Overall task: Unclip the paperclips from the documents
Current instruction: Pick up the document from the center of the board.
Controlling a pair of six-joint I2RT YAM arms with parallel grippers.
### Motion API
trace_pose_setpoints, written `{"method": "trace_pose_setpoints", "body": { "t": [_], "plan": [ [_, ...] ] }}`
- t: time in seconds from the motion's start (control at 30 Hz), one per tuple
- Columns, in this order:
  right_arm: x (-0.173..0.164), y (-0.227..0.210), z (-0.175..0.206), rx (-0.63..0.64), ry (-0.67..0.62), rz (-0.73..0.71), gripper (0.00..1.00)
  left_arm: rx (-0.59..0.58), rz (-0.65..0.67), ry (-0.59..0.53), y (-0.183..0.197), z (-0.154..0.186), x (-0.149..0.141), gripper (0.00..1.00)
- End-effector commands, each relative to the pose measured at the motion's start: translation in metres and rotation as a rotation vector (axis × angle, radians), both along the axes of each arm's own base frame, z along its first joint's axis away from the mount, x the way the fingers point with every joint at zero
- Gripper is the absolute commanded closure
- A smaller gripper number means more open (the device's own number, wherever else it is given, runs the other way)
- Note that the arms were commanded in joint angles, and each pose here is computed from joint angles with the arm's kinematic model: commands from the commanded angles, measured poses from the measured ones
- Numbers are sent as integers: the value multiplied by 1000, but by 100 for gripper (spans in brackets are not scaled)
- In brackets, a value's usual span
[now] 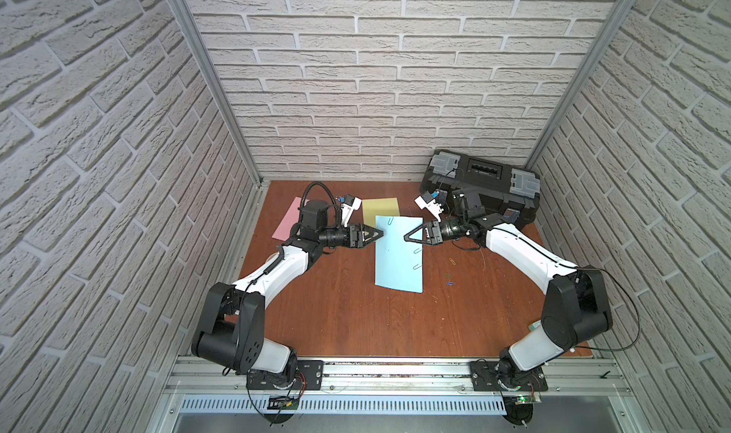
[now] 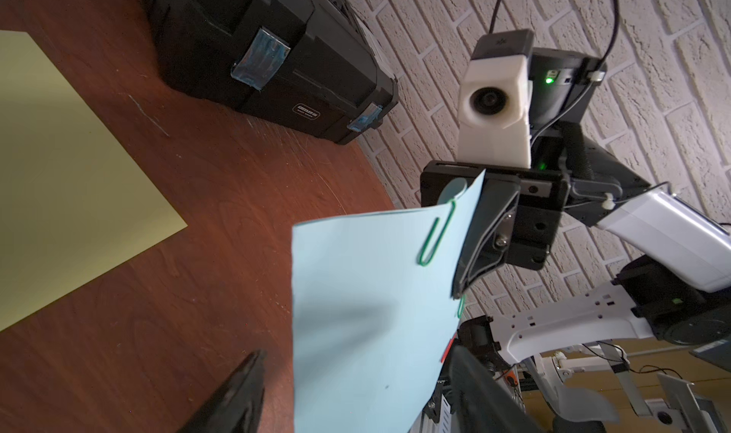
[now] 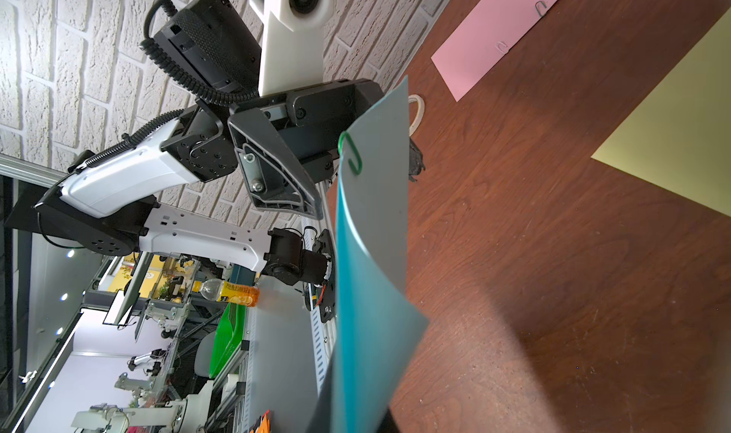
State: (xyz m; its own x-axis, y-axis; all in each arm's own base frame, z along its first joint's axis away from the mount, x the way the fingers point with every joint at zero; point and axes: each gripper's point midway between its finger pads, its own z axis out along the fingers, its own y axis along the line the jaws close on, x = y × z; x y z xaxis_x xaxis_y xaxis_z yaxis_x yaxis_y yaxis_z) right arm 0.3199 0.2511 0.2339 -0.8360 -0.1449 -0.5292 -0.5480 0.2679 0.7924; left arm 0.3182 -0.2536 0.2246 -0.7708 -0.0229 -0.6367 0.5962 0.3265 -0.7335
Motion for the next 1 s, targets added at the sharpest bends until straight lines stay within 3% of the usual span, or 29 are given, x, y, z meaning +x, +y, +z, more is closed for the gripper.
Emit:
{"method": "trace_pose_setpoints", "body": {
  "t": [0.0, 0.3, 0.57, 0.97],
  "plan": [
    [-1, 1, 14, 37, -40, 20, 97, -47, -54, -56, -9, 12, -1, 26],
    [1, 3, 9, 53, -28, 24, 97, -54, -69, -54, -18, 8, 0, 26],
    [9, 0, -17, 4, 27, -4, 97, -105, -97, -89, -25, 29, -4, 35],
    [17, -6, -24, -2, 44, -39, 97, -98, -89, -93, -24, 33, -5, 59]
  ]
}}
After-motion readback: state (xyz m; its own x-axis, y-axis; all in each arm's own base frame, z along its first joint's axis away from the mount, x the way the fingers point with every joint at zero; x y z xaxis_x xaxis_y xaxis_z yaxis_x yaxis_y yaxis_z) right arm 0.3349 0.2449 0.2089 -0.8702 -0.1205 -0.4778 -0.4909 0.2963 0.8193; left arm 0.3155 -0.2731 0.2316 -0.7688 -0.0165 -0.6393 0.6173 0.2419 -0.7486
